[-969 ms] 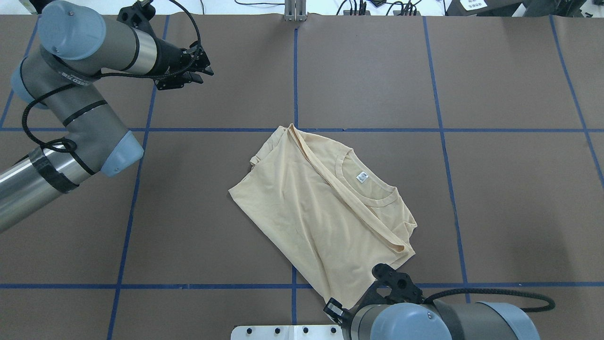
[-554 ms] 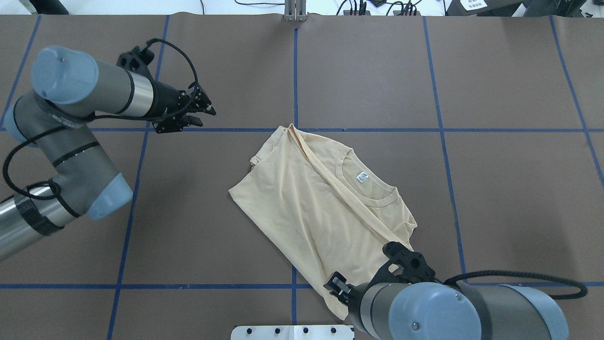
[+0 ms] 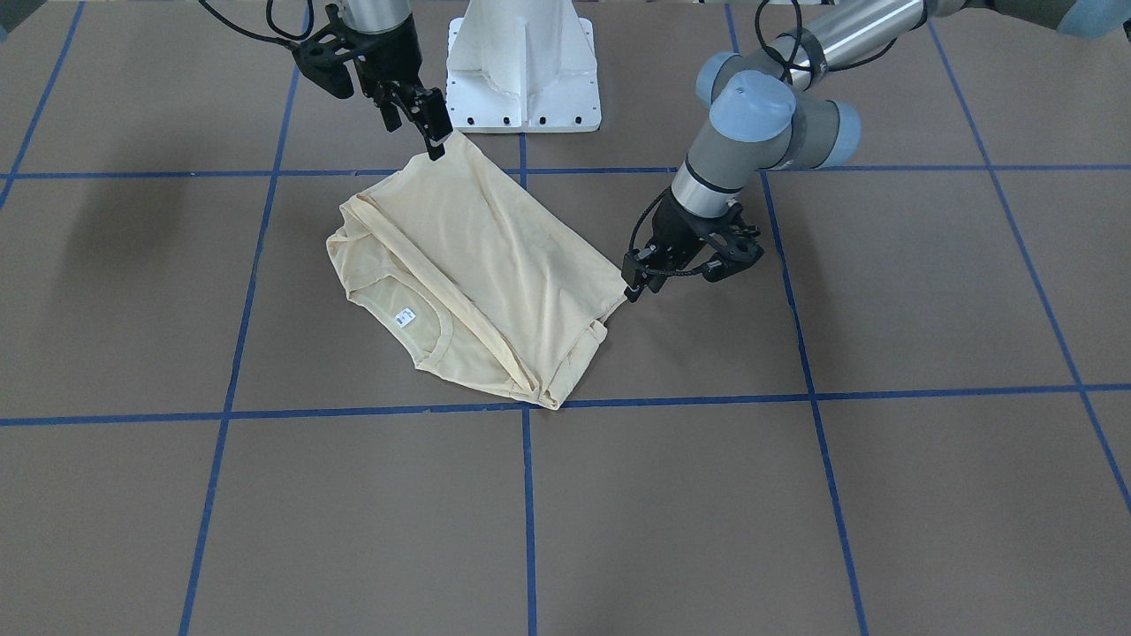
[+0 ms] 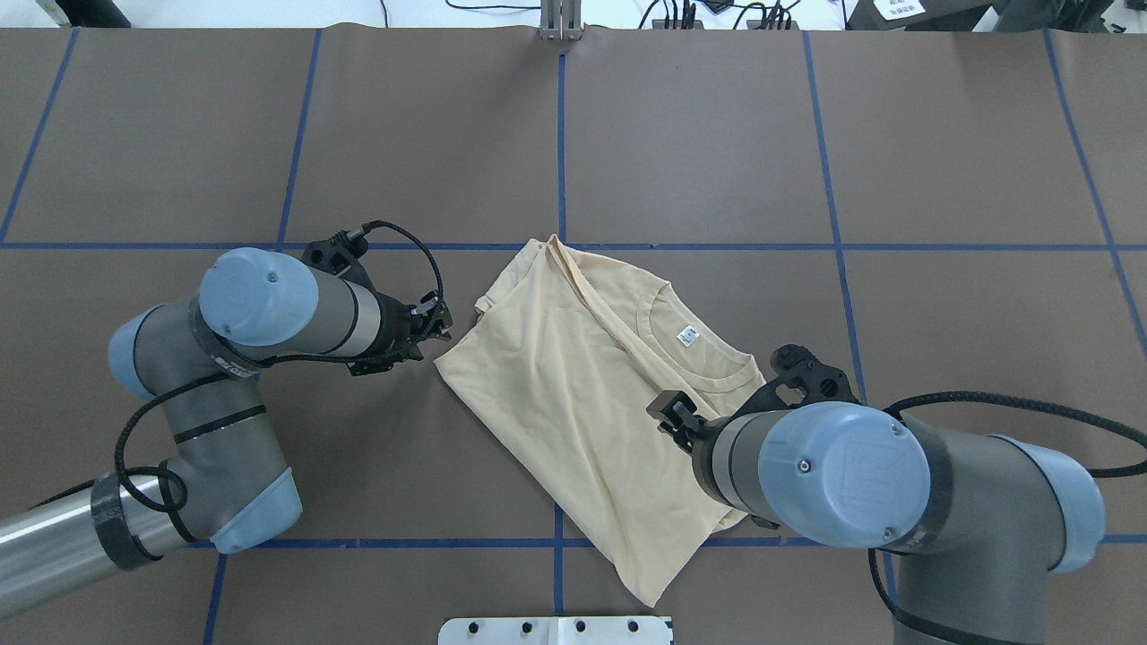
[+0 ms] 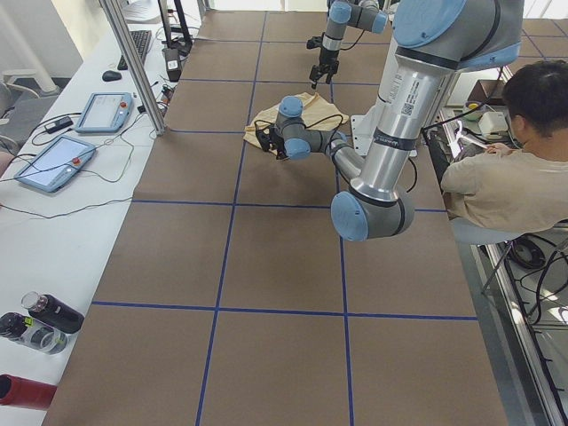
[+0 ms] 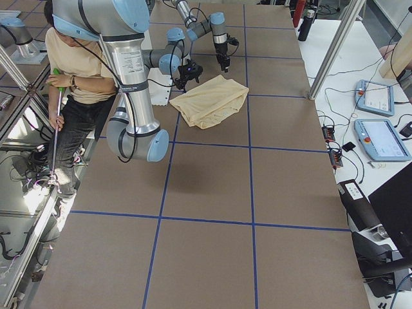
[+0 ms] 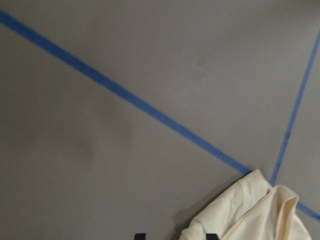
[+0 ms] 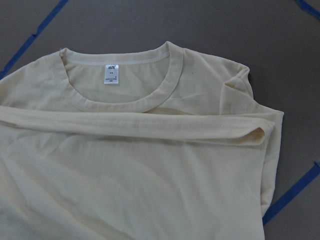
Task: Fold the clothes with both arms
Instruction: 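Lower the left gripper to the shirt side nearest it and grasp, then pull the shirt with both grippers to straighten it into a rectangle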
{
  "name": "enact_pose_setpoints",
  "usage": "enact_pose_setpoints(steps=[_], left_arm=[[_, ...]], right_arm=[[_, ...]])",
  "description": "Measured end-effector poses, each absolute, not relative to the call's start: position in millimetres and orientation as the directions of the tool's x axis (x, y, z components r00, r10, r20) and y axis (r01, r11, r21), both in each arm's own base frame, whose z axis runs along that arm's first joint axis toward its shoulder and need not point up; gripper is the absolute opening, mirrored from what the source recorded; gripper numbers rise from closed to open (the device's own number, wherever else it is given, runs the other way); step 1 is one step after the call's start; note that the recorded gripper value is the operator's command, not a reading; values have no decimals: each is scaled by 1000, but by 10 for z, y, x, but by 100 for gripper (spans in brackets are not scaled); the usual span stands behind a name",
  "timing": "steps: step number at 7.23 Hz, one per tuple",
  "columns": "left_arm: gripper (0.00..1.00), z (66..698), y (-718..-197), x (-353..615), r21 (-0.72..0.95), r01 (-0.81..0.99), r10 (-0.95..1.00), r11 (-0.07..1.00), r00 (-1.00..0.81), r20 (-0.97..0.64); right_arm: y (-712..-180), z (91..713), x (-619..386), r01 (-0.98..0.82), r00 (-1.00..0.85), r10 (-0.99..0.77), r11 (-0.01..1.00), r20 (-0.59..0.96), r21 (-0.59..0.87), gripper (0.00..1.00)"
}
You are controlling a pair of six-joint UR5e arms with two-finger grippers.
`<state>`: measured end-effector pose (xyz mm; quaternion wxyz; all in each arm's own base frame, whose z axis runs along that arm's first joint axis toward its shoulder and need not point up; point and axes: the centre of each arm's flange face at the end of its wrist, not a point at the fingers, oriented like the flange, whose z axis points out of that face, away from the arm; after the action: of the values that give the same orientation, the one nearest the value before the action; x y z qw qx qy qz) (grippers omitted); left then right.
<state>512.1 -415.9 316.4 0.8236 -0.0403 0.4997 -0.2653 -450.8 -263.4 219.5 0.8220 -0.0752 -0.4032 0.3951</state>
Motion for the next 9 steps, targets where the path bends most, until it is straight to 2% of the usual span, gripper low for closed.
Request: enact_pose_setpoints(steps=[3,4,6,9], left_arm=[[49,3164,-4016,5266,-324,387,-474,863,398,-786],[46,3153,-4018,5274,-321,386,-470,865,399,-787],[34,3092,-4048,5277,-308,396,-462,865,390,-796],[38,3134,-4094,5296,-292,423,-463,858,391,-795]], right_arm=[[-2735,2269,-4559,-608,367,717,667,592,-431,100],[-2742,2278,-4564,-609,368,718,666,591,-430,100],[-2742,2292,-4572,-611,371,719,666,588,-428,100],[-2737,2316,-4586,-617,382,721,665,579,-422,100]])
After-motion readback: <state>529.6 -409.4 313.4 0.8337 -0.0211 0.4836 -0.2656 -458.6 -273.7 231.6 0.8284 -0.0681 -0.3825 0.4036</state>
